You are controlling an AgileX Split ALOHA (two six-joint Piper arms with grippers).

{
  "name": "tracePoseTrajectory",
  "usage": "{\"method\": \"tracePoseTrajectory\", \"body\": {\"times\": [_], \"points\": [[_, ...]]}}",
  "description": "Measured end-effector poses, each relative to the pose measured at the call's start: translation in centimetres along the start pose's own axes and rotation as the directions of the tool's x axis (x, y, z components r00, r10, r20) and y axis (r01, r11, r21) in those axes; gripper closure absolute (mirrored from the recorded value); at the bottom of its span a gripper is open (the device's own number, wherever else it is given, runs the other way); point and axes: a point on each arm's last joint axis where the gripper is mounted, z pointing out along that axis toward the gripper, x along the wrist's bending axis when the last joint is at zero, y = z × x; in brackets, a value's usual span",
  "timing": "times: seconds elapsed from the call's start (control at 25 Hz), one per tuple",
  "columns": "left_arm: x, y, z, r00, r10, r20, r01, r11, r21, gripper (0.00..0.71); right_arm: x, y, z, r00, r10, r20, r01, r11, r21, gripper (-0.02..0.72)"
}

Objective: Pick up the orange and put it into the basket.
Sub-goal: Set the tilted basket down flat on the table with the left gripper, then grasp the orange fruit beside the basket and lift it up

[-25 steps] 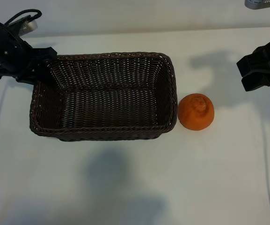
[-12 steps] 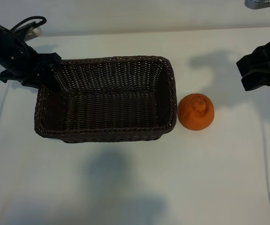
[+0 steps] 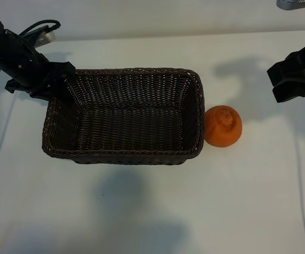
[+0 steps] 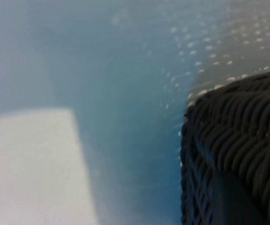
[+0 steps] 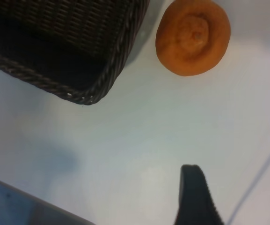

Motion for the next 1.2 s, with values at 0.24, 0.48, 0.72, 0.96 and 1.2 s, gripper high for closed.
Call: {"method": "tracePoseTrajectory", "body": {"times": [0.24, 0.48, 0.72, 0.96, 1.2], "points": [[-0.04, -0.01, 0.00, 1.000, -0.025, 0.004, 0.025, 1.000, 0.001, 0.534, 0.00, 0.00, 0.00, 1.000, 0.000, 0.000, 0.000, 1.000, 0.000, 0.290], [-0.17, 0.02, 0.00, 0.999, -0.036, 0.018, 0.036, 0.999, -0.001, 0.458, 0.01, 0.00, 0.00, 1.000, 0.000, -0.001, 0.000, 1.000, 0.000, 0.291], [-0.40, -0.04, 0.00, 0.998, -0.046, 0.043, 0.045, 0.999, 0.006, 0.235, 0.01, 0.00, 0.00, 1.000, 0.001, -0.001, -0.001, 1.000, 0.000, 0.291], [-0.45, -0.17, -0.01, 0.998, -0.049, 0.048, 0.048, 0.999, 0.021, 0.180, 0.01, 0.00, 0.00, 1.000, 0.001, -0.001, -0.001, 1.000, 0.000, 0.291], [-0.53, -0.65, -0.45, 0.998, -0.054, 0.031, 0.052, 0.997, 0.059, 0.175, 0.01, 0.00, 0.00, 1.000, 0.001, -0.001, -0.001, 1.000, 0.000, 0.291]]}}
